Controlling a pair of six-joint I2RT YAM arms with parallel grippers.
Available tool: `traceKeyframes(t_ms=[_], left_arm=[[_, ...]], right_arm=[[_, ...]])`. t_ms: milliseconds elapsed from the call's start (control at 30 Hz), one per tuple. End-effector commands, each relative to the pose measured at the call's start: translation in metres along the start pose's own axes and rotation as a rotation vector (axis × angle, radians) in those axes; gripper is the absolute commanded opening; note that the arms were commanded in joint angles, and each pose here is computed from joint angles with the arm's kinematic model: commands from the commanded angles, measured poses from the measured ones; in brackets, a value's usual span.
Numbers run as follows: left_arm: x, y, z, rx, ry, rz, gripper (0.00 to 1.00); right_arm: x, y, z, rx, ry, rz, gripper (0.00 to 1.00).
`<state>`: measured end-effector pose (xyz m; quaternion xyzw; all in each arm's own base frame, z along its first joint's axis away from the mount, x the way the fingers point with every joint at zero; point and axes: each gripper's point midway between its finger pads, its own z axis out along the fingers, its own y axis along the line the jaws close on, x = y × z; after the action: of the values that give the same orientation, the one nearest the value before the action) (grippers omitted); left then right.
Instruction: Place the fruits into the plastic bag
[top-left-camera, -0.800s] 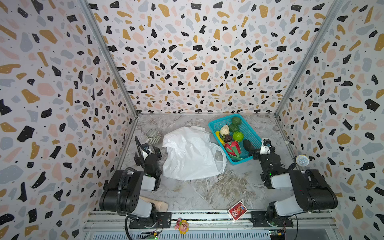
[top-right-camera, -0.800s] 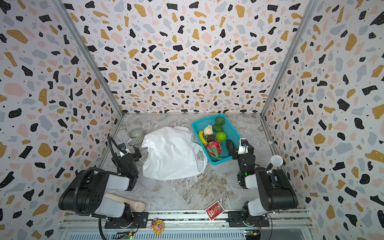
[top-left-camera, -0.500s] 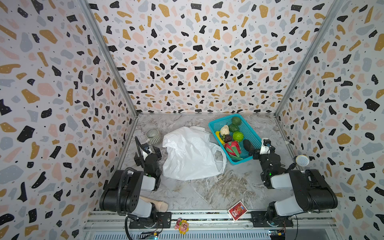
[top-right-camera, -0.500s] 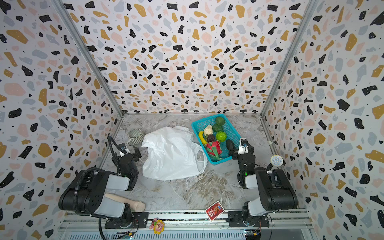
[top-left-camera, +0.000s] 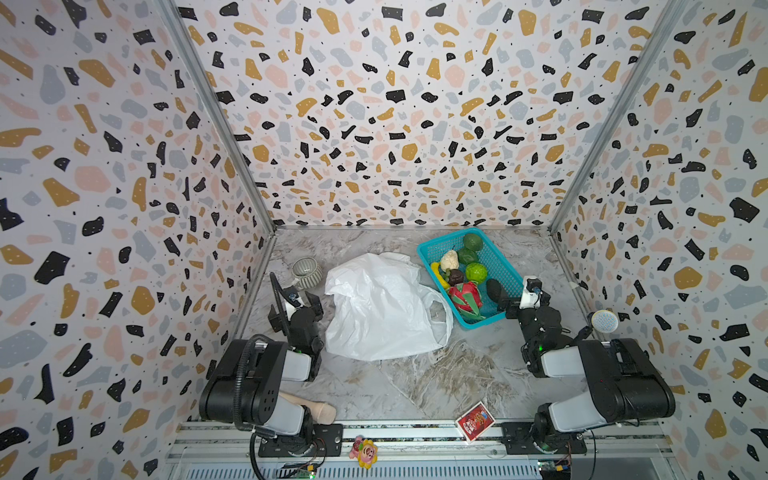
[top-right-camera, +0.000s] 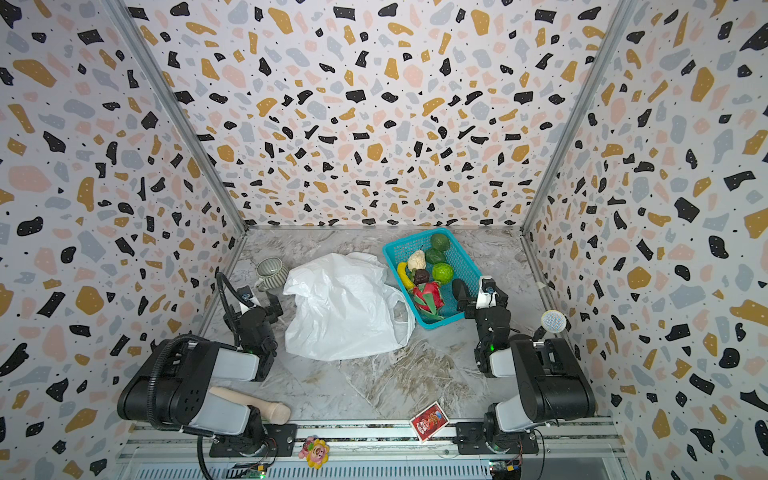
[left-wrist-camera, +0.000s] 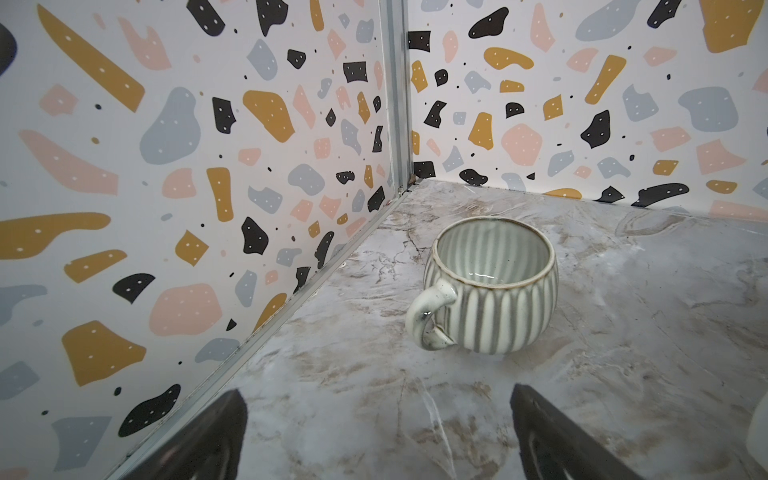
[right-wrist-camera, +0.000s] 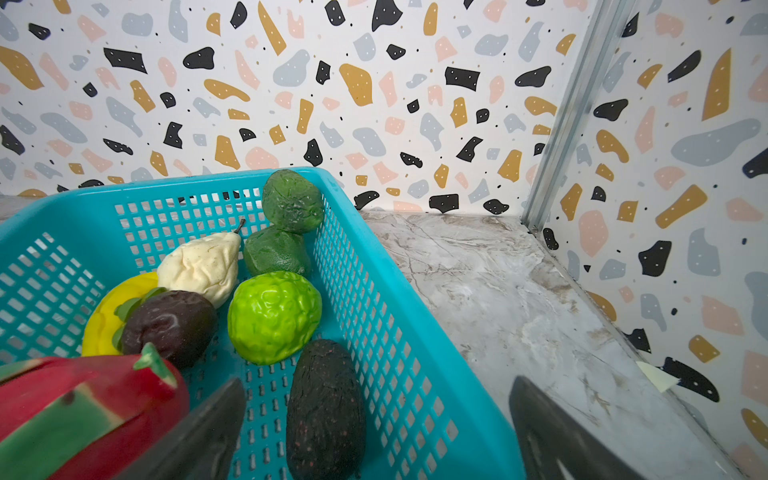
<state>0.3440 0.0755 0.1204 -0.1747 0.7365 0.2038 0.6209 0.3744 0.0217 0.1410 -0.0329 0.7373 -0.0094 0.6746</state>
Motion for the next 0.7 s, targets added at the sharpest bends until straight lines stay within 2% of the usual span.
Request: traceKeyframes(t_ms=[0, 367, 433, 467, 533, 567, 600, 667], left_arm=[[-0.012, -0.001, 0.003, -0.006, -0.037, -0.017, 0.99], [-0.014, 0.000, 0.000, 0.005, -0.043, -0.022, 0.99], [-0.021, 0.000, -0.002, 0.013, -0.061, -0.047, 0.99], [-0.026, -0.003, 0.004, 0.003, -0.039, -0.050, 0.99], [-0.030, -0.009, 0.021, -0.043, 0.086, -0.005, 0.99], [-0.035, -0.005, 0.027, -0.095, 0.117, -0.006, 0.99], [-0.039, 0.001, 0.029, -0.146, 0.130, -0.017, 0.99], [-0.049, 0.012, 0.026, -0.211, 0.109, -0.055, 1.00]], right_arm=[[0.020, 0.002, -0.003, -0.002, 0.074, -0.021, 0.99], [0.019, -0.002, -0.003, 0.008, 0.072, -0.011, 0.99], [0.013, -0.020, 0.001, 0.153, 0.105, 0.004, 0.99], [0.014, -0.030, 0.006, 0.238, 0.171, 0.022, 1.00], [0.008, -0.051, 0.013, 0.380, 0.285, 0.126, 0.99], [0.003, -0.058, 0.013, 0.435, 0.313, 0.178, 0.95], [-0.005, -0.061, 0.012, 0.479, 0.316, 0.239, 0.92], [-0.021, -0.053, 0.011, 0.482, 0.317, 0.329, 0.91]])
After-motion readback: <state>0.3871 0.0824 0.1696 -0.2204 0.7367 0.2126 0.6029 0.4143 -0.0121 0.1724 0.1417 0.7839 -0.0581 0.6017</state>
